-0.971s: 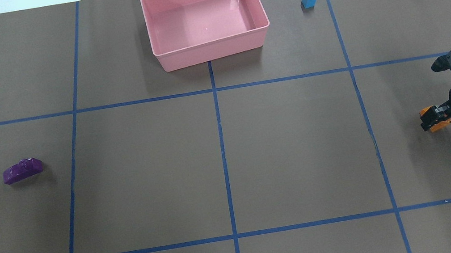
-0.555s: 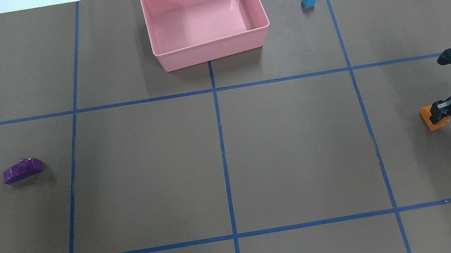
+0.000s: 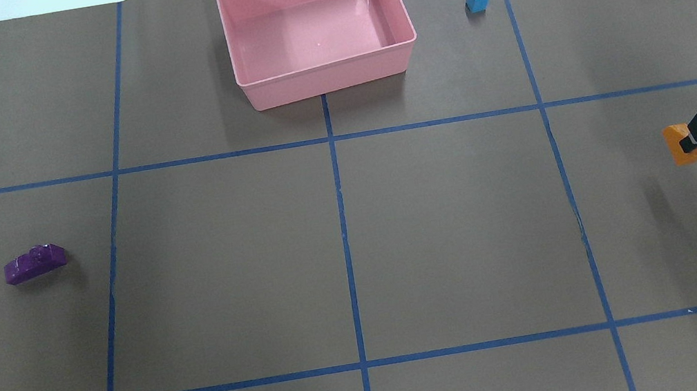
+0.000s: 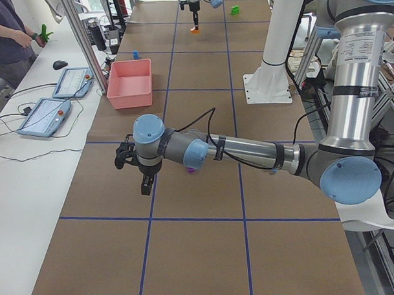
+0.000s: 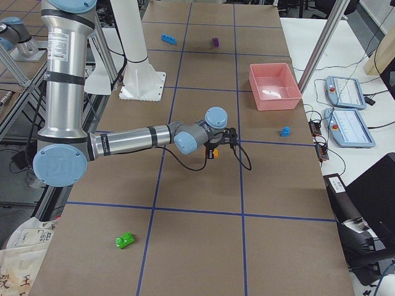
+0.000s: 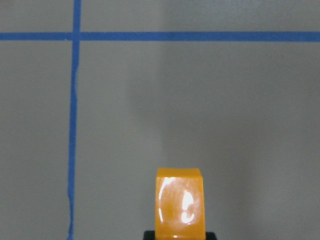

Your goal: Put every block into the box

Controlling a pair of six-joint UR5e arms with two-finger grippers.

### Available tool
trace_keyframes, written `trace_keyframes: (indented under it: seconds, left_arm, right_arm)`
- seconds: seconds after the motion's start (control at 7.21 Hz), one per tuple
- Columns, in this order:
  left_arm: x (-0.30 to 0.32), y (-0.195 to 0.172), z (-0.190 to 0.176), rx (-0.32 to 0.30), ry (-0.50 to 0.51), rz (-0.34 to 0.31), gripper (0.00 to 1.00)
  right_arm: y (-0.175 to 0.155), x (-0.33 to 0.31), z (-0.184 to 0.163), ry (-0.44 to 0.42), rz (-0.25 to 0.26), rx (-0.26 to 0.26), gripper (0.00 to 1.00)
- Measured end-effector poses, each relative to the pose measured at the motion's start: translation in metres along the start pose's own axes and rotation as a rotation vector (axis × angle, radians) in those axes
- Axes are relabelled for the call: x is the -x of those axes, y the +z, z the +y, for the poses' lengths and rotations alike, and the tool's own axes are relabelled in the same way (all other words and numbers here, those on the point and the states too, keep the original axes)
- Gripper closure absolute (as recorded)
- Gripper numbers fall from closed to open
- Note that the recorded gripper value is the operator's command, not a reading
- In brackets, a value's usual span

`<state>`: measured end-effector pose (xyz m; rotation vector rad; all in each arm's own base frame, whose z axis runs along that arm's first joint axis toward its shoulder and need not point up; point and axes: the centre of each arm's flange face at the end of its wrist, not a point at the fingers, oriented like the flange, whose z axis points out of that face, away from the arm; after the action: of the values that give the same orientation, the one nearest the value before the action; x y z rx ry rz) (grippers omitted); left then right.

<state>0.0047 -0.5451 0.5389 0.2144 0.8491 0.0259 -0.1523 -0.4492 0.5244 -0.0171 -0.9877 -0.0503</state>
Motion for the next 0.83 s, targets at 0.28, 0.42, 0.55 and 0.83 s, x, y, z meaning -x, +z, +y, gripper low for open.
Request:
trace_keyframes:
  seconds: [0.28,0.42,0.55,0.83]
  left_arm:
    - [-0.077,0.023,0.002,0.018,0.066,0.026,0.03]
    - [-0.109,0.031,0.012,0.022,0.143,0.033,0.03]
    - [-0.126,0.034,0.022,0.028,0.226,0.039,0.03]
    - [-0.139,0.05,0.039,0.057,0.413,0.037,0.02]
  right_arm:
    - [-0.042,0.058,-0.04,0.04,-0.018,-0.011,1.0]
    - [-0.06,0.094,-0.064,0.054,-0.014,-0.012,1.0]
    - [-0.073,0.131,-0.084,0.058,-0.005,-0.013,1.0]
    - [-0.072,0.216,-0.116,0.09,0.022,-0.023,1.0]
